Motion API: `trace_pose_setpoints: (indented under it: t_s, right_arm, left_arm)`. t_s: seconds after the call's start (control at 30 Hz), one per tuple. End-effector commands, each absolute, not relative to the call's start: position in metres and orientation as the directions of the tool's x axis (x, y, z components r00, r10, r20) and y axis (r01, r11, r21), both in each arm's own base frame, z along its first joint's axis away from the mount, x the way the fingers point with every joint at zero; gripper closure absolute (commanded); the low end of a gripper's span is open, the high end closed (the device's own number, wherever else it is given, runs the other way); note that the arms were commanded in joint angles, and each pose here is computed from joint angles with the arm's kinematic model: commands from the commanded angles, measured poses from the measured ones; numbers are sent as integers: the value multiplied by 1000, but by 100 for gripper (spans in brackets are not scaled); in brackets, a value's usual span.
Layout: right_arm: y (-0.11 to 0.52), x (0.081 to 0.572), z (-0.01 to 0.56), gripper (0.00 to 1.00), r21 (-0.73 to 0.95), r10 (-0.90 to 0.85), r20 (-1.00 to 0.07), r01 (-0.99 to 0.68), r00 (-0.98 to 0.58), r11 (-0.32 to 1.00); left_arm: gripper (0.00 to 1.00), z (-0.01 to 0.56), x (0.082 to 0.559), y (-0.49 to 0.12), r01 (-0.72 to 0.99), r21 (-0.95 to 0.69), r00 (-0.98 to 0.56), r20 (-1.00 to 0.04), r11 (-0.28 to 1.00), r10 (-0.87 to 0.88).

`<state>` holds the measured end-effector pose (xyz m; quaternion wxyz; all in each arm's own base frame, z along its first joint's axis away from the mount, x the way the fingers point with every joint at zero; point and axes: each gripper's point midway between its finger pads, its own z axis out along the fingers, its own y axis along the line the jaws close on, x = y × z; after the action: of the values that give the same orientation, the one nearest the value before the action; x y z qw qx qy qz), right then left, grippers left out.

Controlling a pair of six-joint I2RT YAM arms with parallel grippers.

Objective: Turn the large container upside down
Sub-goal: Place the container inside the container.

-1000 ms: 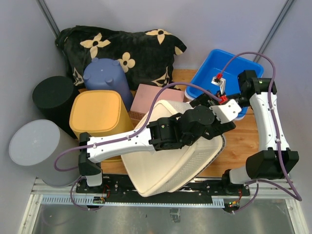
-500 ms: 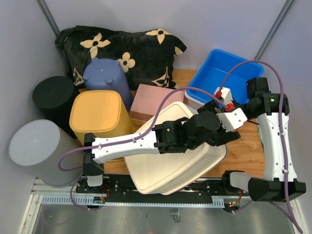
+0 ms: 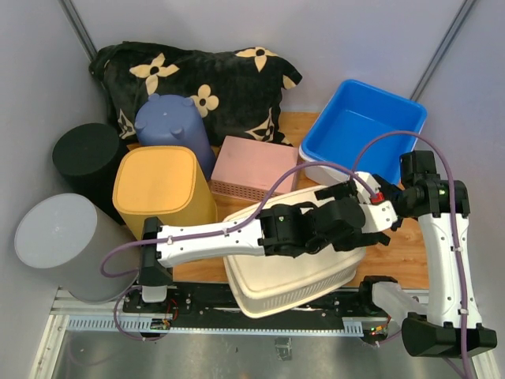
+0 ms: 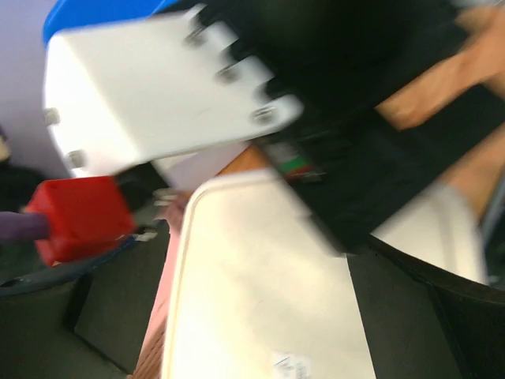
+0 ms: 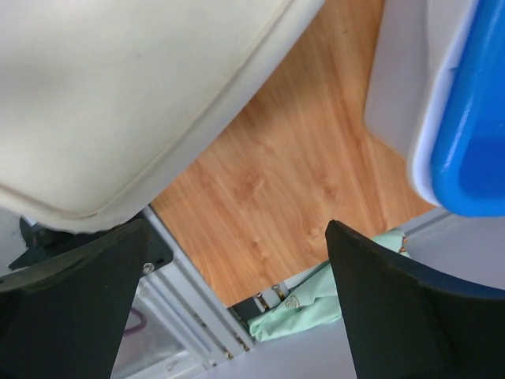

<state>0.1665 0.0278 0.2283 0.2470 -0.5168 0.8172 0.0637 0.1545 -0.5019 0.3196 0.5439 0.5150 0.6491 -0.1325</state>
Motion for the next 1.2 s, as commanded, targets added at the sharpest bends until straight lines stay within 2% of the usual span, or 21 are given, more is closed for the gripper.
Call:
trace_pose_setpoints:
  t_s: [0.0, 0.13, 0.27, 0.37, 0.5, 0.57, 0.77, 0.87, 1.0, 1.17]
  right_arm:
    - [14, 131, 225, 5, -155, -891, -361, -925, -275, 348]
    - [16, 160, 258, 5, -325, -862, -441, -851, -249, 412]
    - [18, 208, 309, 4, -455, -774, -581, -689, -250, 564]
    - [16, 243, 330, 4, -451, -714, -644, -618, -275, 644]
    - [17, 275, 342, 5, -379, -620, -731, -586, -285, 716]
    - [19, 288, 335, 5, -338, -588, -752, -591, -298, 732]
    - [28, 326, 300, 8, -208, -454, -817, -553, -356, 807]
    - [29, 343, 295, 7, -311, -504, -797, -489, -333, 815]
    - [40, 354, 277, 7, -470, -645, -692, -476, -324, 743]
    - [41, 363, 261, 8, -504, -674, -656, -467, -340, 726]
  left_arm:
    - [2, 338, 215, -432, 619, 590, 118, -723, 519, 681]
    - [1, 419, 235, -391, 511, 603, 159, -767, 613, 622]
    - [1, 485, 297, -318, 318, 486, 102, -871, 814, 481]
    - [1, 513, 333, -264, 171, 399, 65, -917, 901, 394]
    - [1, 528, 346, -215, 28, 402, 44, -915, 915, 401]
    - [1, 527, 358, -183, -42, 394, 10, -919, 918, 395]
    - [1, 500, 406, -61, -221, 266, -163, -959, 938, 234]
    - [1, 476, 399, -35, -279, 299, -246, -941, 913, 233]
    - [1, 433, 378, -17, -250, 352, -336, -905, 902, 260]
    - [3, 392, 351, 19, -269, 393, -420, -869, 879, 260]
